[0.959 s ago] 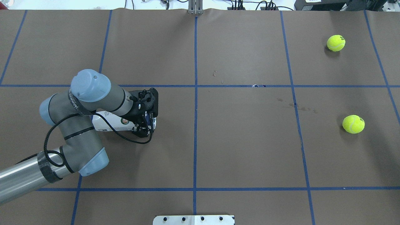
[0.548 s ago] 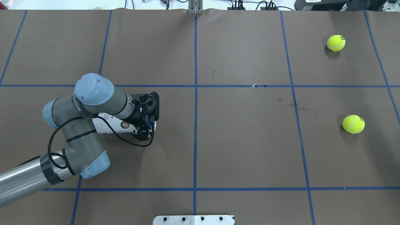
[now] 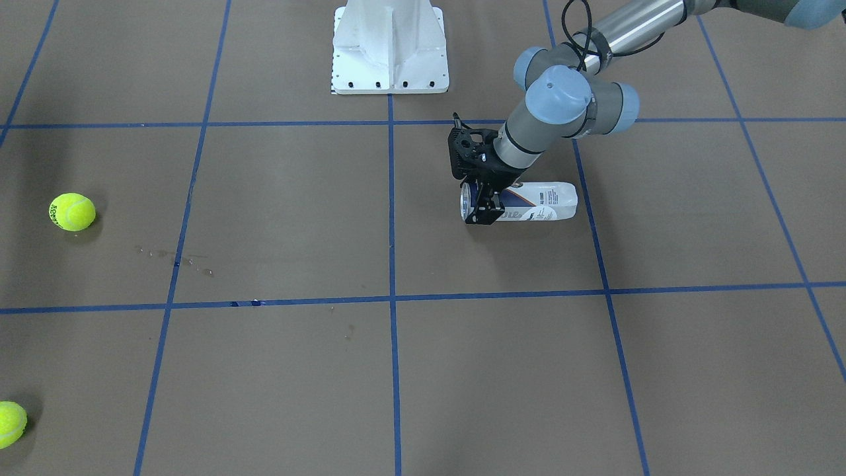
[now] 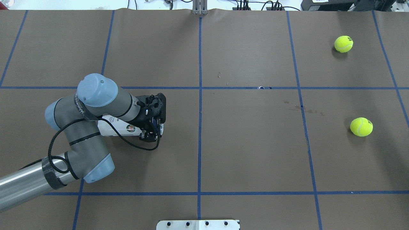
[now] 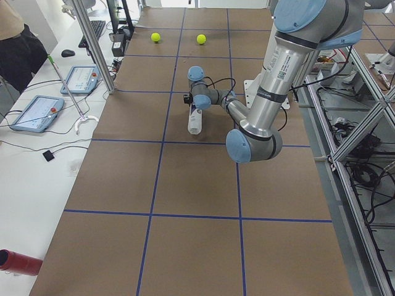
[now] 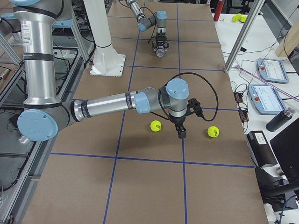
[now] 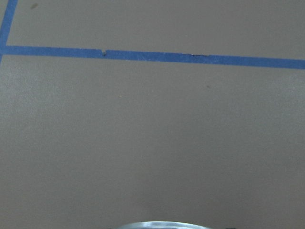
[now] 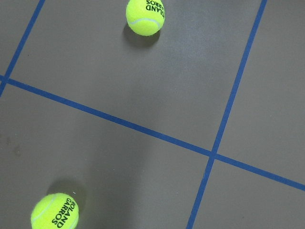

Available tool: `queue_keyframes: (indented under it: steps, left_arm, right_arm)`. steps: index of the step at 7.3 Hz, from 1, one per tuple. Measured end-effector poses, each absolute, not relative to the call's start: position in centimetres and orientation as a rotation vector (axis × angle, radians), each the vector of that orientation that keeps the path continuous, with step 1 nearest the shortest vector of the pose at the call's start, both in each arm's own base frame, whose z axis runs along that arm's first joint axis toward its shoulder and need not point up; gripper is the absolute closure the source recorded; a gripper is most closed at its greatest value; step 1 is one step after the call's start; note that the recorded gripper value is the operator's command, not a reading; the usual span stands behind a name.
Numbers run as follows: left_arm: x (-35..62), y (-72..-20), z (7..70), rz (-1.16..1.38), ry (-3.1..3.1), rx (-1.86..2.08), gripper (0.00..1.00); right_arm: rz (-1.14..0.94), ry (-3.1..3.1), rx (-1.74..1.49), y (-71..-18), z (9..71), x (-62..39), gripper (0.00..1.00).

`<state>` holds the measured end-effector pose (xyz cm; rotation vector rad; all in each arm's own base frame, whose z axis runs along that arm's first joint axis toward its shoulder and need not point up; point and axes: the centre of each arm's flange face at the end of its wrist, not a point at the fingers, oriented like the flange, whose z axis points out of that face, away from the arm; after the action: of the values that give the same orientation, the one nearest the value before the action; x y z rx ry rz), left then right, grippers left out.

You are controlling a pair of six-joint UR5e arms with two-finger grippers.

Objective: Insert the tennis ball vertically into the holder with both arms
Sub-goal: 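Lift the can with the left gripper and rotate it upright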

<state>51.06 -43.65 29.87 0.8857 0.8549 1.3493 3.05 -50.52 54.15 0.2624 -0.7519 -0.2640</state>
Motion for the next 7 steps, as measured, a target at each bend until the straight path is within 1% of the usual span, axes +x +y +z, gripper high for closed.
queue_keyframes:
  steps: [3, 5, 7]
  left_arm:
    - [48.6, -44.2, 23.3, 1.329, 0.977, 0.956, 0.50]
    - [47.6, -44.1, 18.8, 1.231, 1.107, 0.990, 0.50]
    - [46.9, -43.3, 16.1, 1.128, 1.243, 1.008, 0.50]
  right_arm:
    - [-0.263, -0.752, 0.261, -50.5, 54.2, 3.1, 0.01]
    - [-0.263, -0.751, 0.261, -50.6, 54.2, 3.1, 0.01]
    - [-0.262, -0.752, 0.261, -50.6, 54.2, 3.0, 0.01]
